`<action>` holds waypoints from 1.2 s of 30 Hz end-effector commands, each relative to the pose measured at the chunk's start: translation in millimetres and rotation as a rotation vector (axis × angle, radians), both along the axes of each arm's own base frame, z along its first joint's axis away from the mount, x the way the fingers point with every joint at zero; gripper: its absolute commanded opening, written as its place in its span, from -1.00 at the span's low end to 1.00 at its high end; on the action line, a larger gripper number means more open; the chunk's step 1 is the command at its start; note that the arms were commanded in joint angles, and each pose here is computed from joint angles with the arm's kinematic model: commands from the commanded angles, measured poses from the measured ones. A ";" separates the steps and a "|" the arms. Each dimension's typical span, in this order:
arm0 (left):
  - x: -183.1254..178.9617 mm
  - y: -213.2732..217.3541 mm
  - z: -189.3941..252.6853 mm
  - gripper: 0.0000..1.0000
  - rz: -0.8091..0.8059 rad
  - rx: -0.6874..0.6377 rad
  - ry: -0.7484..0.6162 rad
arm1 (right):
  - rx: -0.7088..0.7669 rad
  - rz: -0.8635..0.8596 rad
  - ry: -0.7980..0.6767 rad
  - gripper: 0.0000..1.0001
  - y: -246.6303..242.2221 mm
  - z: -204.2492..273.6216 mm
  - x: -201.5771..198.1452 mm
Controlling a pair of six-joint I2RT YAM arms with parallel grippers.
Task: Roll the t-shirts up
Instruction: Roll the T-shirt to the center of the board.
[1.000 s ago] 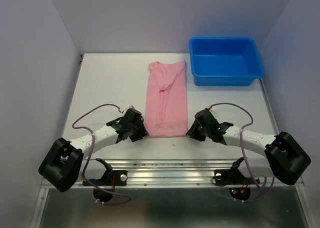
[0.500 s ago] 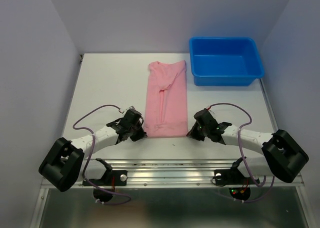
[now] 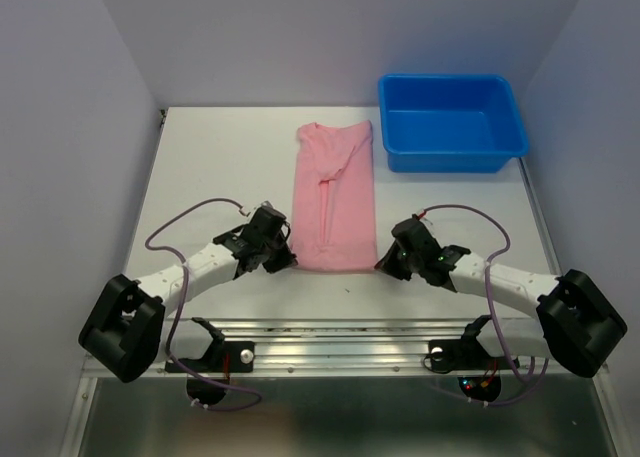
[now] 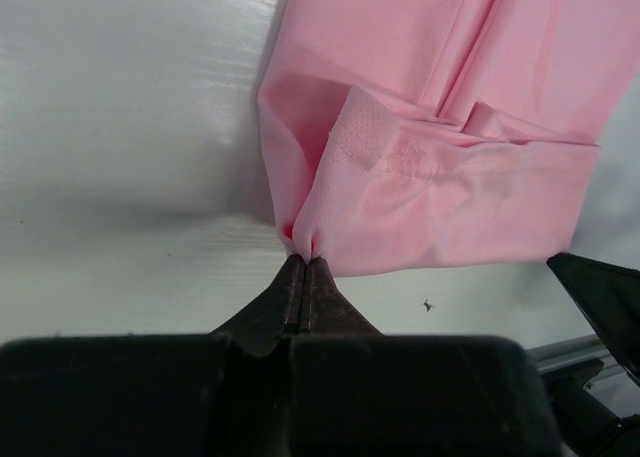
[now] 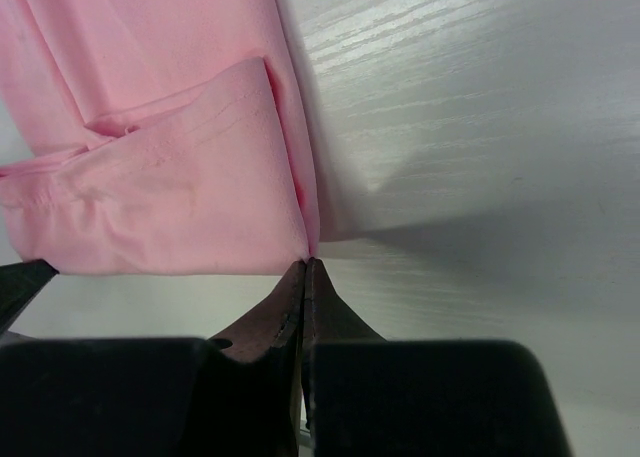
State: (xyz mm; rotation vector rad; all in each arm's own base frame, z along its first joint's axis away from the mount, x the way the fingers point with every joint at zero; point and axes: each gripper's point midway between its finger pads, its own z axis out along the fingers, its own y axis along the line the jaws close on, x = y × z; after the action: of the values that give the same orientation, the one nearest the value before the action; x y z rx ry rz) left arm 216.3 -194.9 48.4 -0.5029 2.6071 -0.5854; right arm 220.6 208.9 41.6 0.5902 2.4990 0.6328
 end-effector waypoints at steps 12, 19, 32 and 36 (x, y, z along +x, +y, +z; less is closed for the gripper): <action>15.0 -2.0 7.3 -1.00 0.049 0.034 0.120 | -0.007 -0.058 -0.064 -0.99 0.5 28.2 23.1; 23.3 2.6 9.7 -1.00 0.061 0.040 0.167 | -0.037 -0.067 -0.012 -0.99 3.4 28.0 25.4; 14.2 0.7 11.8 -0.04 -0.105 -0.011 0.018 | -0.023 -0.018 0.044 -0.55 3.1 1.4 6.3; 11.5 14.9 8.2 0.29 -0.083 0.047 0.006 | -0.020 -0.031 0.045 -0.13 1.0 -1.9 5.1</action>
State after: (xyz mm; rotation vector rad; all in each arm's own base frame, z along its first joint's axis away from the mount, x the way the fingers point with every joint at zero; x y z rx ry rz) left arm 226.0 -191.2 53.0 -0.4317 2.6948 -0.6021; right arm 219.1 207.2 35.6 0.6153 2.5684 0.5472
